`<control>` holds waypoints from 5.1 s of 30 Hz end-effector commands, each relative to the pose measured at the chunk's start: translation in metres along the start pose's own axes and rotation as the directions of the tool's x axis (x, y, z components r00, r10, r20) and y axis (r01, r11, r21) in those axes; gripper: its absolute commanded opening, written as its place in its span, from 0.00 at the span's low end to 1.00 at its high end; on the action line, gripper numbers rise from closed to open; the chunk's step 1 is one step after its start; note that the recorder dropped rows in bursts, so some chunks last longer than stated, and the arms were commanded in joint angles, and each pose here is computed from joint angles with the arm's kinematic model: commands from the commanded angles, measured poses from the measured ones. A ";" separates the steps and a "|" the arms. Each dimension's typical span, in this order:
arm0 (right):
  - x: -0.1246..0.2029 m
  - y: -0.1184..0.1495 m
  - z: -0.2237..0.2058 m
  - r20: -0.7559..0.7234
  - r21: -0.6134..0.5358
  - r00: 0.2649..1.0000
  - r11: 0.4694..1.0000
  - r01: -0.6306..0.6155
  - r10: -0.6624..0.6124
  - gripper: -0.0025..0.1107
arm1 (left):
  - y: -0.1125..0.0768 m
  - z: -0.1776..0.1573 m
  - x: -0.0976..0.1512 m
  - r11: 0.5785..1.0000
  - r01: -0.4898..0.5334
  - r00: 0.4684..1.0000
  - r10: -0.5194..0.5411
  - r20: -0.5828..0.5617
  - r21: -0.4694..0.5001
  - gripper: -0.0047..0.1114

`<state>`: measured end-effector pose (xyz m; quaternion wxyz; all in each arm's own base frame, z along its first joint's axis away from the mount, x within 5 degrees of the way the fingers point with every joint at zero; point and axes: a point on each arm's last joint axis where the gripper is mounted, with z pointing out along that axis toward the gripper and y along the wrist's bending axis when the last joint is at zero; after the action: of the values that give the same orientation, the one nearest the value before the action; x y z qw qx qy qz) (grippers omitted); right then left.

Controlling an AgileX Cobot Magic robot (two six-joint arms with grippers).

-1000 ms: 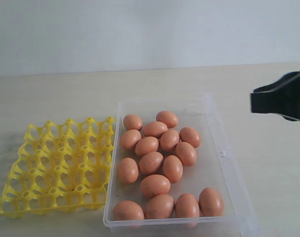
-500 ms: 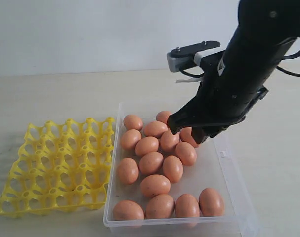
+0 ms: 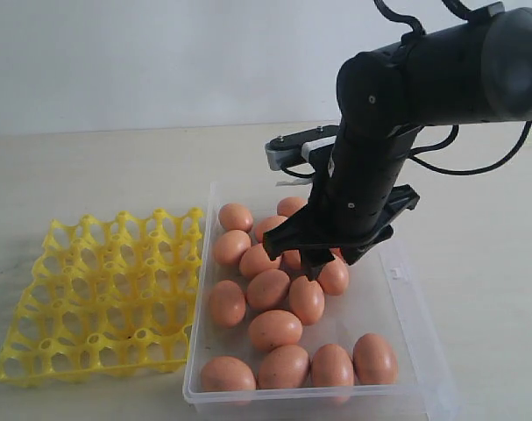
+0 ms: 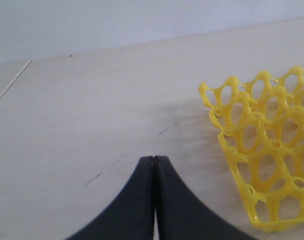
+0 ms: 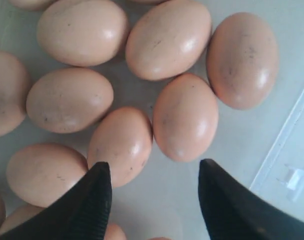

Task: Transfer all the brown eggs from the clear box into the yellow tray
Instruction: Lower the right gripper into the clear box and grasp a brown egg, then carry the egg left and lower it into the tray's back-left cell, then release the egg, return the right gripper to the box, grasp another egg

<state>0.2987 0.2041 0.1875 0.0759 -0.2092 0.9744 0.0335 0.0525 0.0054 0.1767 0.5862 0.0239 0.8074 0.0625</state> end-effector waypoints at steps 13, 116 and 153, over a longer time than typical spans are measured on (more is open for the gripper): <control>-0.013 -0.011 0.034 0.032 0.048 0.999 0.999 -0.014 0.012 0.48 | 0.000 -0.001 -0.002 1.000 0.005 1.000 -0.005 0.020 0.007 0.04; -0.140 0.167 0.123 0.852 -0.380 0.520 0.750 0.541 0.057 0.56 | 0.000 -0.001 -0.002 1.000 0.002 1.000 -0.002 0.020 0.007 0.04; -0.077 0.058 -0.087 0.865 0.130 0.410 0.920 0.371 -0.287 0.55 | 0.000 -0.001 -0.002 1.000 0.002 1.000 -0.002 0.020 0.007 0.04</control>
<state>0.3426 0.3009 0.2940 0.5533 -0.3392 0.7141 0.2625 0.0525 0.0054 0.1767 0.5862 0.0239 0.8074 0.0625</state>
